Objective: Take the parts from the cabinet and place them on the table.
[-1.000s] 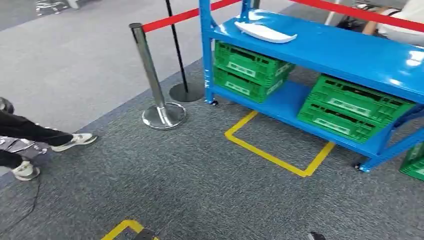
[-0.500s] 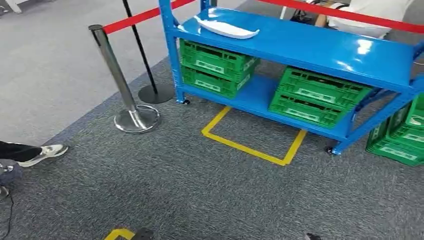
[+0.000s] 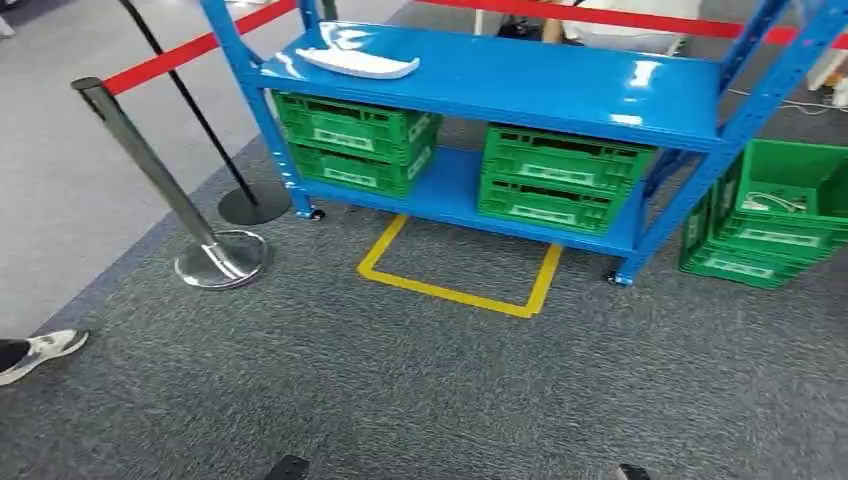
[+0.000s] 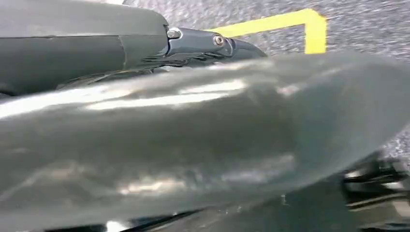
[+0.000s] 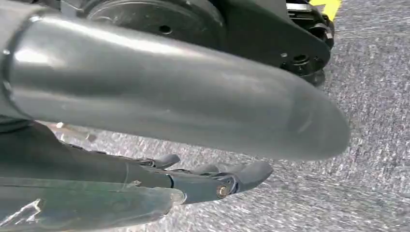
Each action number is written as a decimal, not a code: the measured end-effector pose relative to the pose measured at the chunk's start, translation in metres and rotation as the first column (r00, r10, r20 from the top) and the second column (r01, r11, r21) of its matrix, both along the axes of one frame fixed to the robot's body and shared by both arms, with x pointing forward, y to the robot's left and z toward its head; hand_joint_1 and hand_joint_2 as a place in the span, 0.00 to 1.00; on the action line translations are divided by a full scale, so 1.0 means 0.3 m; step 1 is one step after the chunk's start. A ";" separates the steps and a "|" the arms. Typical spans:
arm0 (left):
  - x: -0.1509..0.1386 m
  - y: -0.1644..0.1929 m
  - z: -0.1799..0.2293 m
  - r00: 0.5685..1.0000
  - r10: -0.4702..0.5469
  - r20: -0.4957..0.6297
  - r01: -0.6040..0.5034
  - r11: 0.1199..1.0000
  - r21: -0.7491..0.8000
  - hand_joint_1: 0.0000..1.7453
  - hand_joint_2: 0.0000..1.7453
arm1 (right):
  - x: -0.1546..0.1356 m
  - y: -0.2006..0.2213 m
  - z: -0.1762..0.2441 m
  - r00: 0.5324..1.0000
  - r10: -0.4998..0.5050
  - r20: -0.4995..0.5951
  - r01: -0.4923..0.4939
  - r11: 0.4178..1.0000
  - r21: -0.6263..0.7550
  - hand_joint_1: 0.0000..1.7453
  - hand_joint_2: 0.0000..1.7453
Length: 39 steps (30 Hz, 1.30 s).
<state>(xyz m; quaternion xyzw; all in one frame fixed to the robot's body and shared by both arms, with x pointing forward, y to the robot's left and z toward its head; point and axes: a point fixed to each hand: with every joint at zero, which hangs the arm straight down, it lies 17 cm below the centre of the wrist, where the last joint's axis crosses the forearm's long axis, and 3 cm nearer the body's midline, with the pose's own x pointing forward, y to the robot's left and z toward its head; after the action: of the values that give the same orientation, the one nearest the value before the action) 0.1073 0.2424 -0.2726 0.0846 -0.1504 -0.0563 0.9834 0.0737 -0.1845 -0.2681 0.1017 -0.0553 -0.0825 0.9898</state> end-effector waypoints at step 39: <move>0.000 0.011 -0.001 1.000 -0.001 -0.002 0.001 1.000 0.006 0.00 0.00 | -0.032 0.017 -0.002 0.999 0.045 -0.024 -0.045 0.999 0.001 0.00 0.00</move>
<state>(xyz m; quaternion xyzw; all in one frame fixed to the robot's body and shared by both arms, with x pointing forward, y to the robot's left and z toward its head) 0.1075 0.2458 -0.2728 0.0873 -0.1494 -0.0576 0.9832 0.0642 -0.1794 -0.2686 0.1023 -0.0412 -0.0617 0.9920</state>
